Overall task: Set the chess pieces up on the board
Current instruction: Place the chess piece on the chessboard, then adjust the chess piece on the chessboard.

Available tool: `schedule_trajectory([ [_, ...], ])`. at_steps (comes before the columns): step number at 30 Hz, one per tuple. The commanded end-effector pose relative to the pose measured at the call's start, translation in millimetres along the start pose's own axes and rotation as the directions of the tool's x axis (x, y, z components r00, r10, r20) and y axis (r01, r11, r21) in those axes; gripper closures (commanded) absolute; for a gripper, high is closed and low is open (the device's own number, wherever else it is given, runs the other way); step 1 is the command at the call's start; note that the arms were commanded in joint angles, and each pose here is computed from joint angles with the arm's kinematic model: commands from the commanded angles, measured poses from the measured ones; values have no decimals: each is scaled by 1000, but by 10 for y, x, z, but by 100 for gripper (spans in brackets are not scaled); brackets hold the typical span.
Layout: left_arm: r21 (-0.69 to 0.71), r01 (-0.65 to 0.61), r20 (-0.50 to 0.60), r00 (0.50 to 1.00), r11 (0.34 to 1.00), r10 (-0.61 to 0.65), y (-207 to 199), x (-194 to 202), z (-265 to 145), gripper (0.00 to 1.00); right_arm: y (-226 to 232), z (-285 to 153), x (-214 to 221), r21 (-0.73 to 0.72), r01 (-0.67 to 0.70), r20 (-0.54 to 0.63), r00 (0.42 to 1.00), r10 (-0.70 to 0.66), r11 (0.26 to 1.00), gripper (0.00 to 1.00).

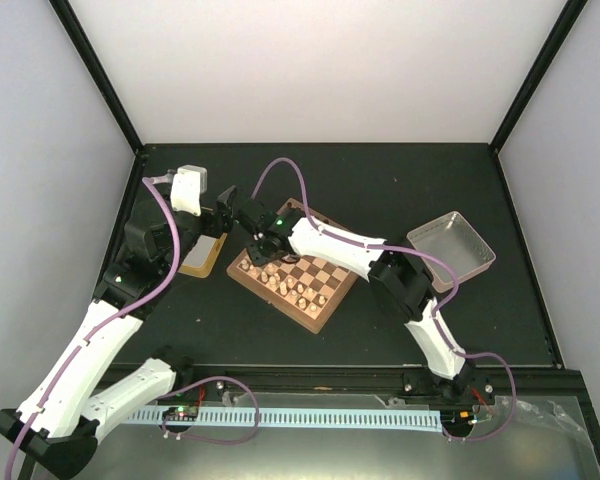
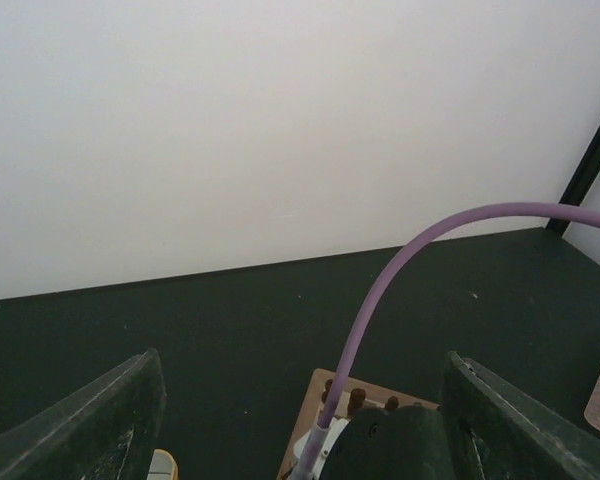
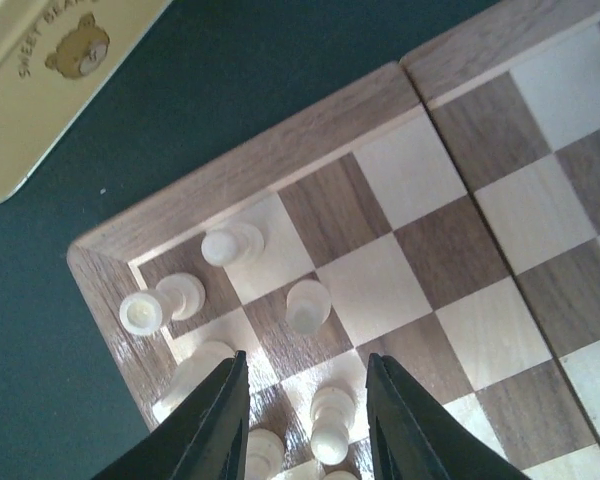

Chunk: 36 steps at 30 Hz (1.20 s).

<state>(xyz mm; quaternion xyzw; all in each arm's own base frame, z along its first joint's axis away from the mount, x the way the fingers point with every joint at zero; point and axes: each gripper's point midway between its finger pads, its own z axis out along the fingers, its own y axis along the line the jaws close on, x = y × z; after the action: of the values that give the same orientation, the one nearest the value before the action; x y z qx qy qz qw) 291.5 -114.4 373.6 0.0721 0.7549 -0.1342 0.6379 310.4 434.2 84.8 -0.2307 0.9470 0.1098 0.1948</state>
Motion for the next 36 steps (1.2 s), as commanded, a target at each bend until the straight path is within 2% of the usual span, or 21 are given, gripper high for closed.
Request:
schedule_trajectory([
  [1,-14,16,35,999,1000,-16,29,-101,-1,23,-32,66,-137,39,-15,42,999,13,999,66],
  [5,-17,16,33,999,1000,-15,33,-95,4,22,-25,142,-156,38,-14,34,999,13,999,67],
  [20,-33,14,31,999,999,-13,63,-82,8,22,-7,262,-127,33,0,12,1000,0,999,87],
  [36,-33,15,26,1000,999,-14,61,-69,17,22,54,173,-6,-23,29,-22,999,-29,999,90],
])
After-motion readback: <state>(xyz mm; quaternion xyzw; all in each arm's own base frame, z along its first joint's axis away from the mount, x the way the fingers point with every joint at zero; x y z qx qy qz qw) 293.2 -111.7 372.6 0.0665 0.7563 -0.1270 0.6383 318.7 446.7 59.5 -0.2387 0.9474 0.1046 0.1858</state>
